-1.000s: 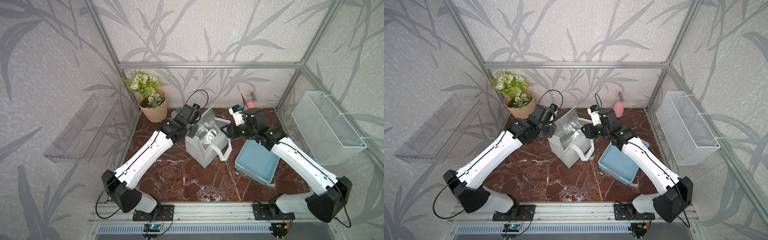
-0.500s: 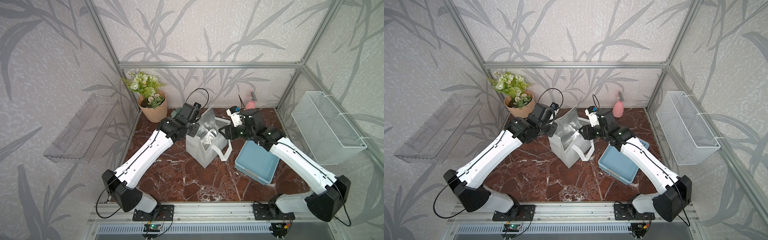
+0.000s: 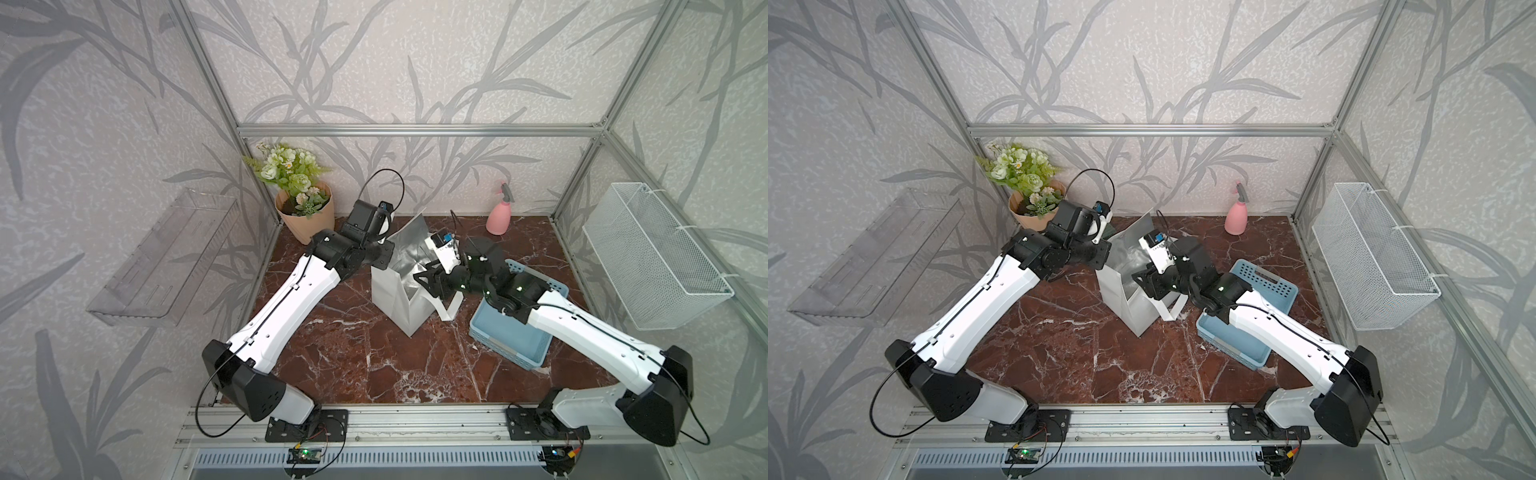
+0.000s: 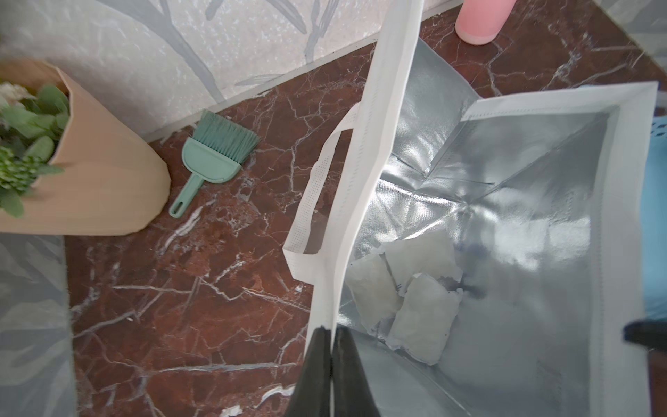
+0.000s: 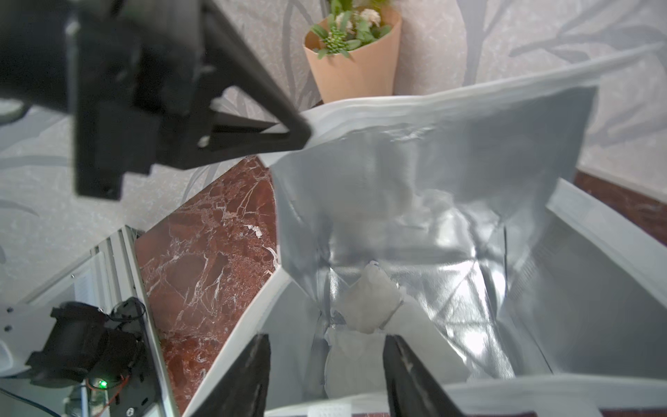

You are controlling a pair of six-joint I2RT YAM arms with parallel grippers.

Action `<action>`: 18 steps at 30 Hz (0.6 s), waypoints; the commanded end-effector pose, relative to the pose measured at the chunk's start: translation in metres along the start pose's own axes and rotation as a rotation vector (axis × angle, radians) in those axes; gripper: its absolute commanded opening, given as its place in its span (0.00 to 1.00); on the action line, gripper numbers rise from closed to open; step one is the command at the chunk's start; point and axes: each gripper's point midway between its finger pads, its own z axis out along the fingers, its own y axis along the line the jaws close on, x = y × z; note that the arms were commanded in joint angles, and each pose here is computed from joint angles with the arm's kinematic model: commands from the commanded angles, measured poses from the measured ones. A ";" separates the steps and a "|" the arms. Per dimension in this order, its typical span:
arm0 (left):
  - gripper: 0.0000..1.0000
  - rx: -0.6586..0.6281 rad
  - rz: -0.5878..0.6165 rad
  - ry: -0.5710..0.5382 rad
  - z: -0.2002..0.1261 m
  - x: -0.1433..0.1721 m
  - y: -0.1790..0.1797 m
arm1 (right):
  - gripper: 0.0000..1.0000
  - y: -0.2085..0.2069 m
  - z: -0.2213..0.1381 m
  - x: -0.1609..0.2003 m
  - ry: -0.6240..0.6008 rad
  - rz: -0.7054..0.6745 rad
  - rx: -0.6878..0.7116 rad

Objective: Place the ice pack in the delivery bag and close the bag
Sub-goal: Tear off the adhesive seal from the delivery bag.

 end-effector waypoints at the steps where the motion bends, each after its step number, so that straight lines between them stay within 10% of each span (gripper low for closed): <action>1: 0.03 0.169 -0.118 -0.050 -0.012 -0.012 -0.011 | 0.48 0.014 -0.001 -0.039 -0.227 -0.162 0.000; 18: 0.03 0.210 -0.154 -0.026 -0.005 -0.003 -0.010 | 0.34 0.038 0.051 -0.048 -0.357 -0.501 0.207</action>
